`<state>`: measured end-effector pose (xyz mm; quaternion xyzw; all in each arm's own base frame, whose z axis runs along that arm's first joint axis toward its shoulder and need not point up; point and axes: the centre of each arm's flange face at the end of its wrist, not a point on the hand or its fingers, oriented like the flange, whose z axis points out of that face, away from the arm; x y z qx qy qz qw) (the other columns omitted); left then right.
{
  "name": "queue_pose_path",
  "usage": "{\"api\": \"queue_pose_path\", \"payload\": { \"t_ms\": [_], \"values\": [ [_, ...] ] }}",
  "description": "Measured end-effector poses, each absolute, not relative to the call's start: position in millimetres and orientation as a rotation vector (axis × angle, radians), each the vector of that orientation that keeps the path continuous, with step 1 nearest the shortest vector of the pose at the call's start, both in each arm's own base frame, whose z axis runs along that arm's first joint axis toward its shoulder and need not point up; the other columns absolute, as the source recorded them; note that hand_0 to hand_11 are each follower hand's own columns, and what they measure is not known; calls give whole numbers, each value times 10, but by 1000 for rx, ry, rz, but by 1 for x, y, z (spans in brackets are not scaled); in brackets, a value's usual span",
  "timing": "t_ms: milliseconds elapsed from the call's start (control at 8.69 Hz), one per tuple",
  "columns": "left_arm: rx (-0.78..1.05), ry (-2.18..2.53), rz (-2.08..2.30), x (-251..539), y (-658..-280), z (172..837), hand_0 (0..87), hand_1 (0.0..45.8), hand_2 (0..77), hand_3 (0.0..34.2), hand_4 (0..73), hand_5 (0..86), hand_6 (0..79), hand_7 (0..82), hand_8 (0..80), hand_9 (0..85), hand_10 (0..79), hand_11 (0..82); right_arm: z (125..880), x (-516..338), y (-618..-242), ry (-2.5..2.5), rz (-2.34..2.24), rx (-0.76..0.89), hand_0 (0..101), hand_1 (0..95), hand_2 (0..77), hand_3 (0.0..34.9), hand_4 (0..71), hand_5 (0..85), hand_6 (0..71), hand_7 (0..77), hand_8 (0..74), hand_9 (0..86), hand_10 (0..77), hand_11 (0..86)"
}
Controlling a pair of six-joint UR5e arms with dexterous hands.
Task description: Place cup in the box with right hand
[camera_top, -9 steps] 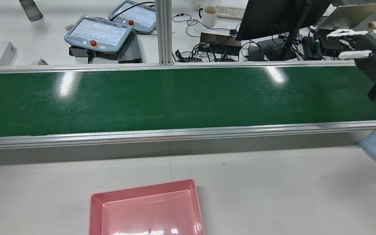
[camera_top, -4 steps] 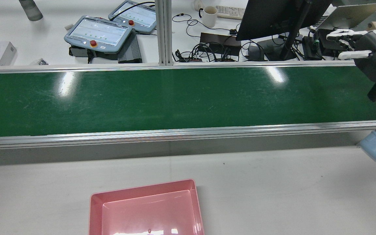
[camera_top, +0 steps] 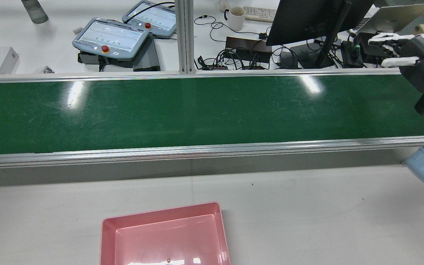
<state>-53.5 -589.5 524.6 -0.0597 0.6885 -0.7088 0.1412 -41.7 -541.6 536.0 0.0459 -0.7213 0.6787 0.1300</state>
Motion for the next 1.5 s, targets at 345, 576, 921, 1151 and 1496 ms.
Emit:
{"api": "queue_pose_path", "payload": {
  "t_ms": [345,576,921,1151,1496],
  "values": [
    [-173,1988,-2047,-54,-589,525,0,5,5,0,0,0,0,0,0,5,0,0,536,-42,-541,-2096,1971,132,560,109,5,0,420,44,87,442,16,104,55,98],
    [-173,1988,-2047,-54,-589,525,0,5,5,0,0,0,0,0,0,5,0,0,536,-43,-542,-2096,1971,131,560,109,5,0,420,44,87,442,16,104,55,98],
    [-173,1988,-2047,-54,-589,525,0,5,5,0,0,0,0,0,0,5,0,0,536,-42,-542,-2096,1971,132,560,109,5,0,420,44,87,442,16,104,65,104],
    [-172,1988,-2046,-53,-589,525,0,5,5,0,0,0,0,0,0,5,0,0,536,-42,-541,-2096,1971,132,560,109,5,0,420,44,87,442,16,104,65,104],
    [-172,1988,-2046,-53,-589,525,0,5,5,0,0,0,0,0,0,5,0,0,536,-42,-541,-2096,1971,132,560,109,5,0,420,44,87,442,16,104,65,104]
  ]
}}
